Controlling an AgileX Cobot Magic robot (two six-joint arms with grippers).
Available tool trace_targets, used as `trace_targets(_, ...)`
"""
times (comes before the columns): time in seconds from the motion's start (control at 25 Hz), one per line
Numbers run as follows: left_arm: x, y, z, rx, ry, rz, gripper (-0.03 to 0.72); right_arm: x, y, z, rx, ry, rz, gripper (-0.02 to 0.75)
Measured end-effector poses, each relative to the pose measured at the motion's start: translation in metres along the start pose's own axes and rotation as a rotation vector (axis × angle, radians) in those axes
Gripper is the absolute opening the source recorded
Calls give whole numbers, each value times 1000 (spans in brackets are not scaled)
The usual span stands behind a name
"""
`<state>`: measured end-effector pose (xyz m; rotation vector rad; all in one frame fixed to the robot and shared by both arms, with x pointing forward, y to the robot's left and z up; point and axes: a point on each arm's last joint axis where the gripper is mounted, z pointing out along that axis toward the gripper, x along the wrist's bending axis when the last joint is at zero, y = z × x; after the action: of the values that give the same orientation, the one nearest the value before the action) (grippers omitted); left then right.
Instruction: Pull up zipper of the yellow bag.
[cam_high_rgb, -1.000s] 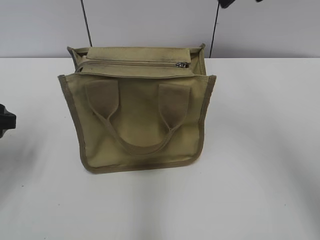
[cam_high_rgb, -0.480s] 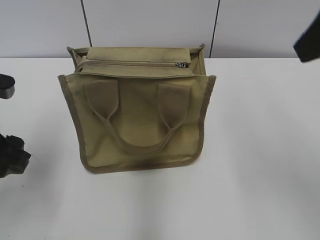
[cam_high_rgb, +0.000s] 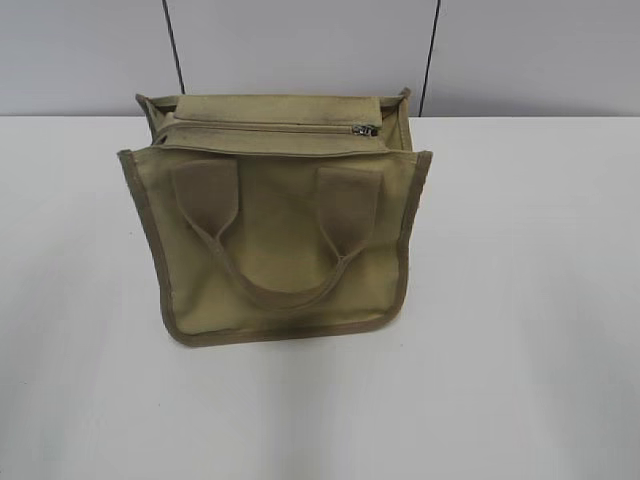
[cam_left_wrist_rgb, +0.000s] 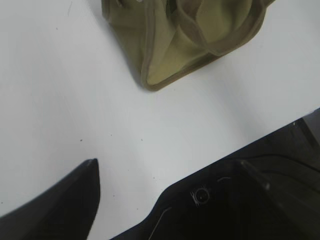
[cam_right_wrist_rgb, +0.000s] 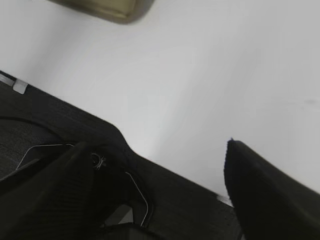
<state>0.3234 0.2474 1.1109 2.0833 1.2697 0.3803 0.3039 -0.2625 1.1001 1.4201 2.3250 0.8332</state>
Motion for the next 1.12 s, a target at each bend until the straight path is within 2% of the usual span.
trace_targets(0.16,1,-24,-34,-150,13,24,596,3,-44,4,-37,-3,19,631)
trace_targets(0.28,2,-44,-39,-198,10,26,586,3,-65,10,-57,-18,14,631)
trace_targets(0.6,5,-78,-1,-101,-4,10,582,1,-71,19,-95,-34,14,604)
trace_targets(1.12,5,-78,1,-100,-8,8,568,0,-71,26,-113,-35,19,586)
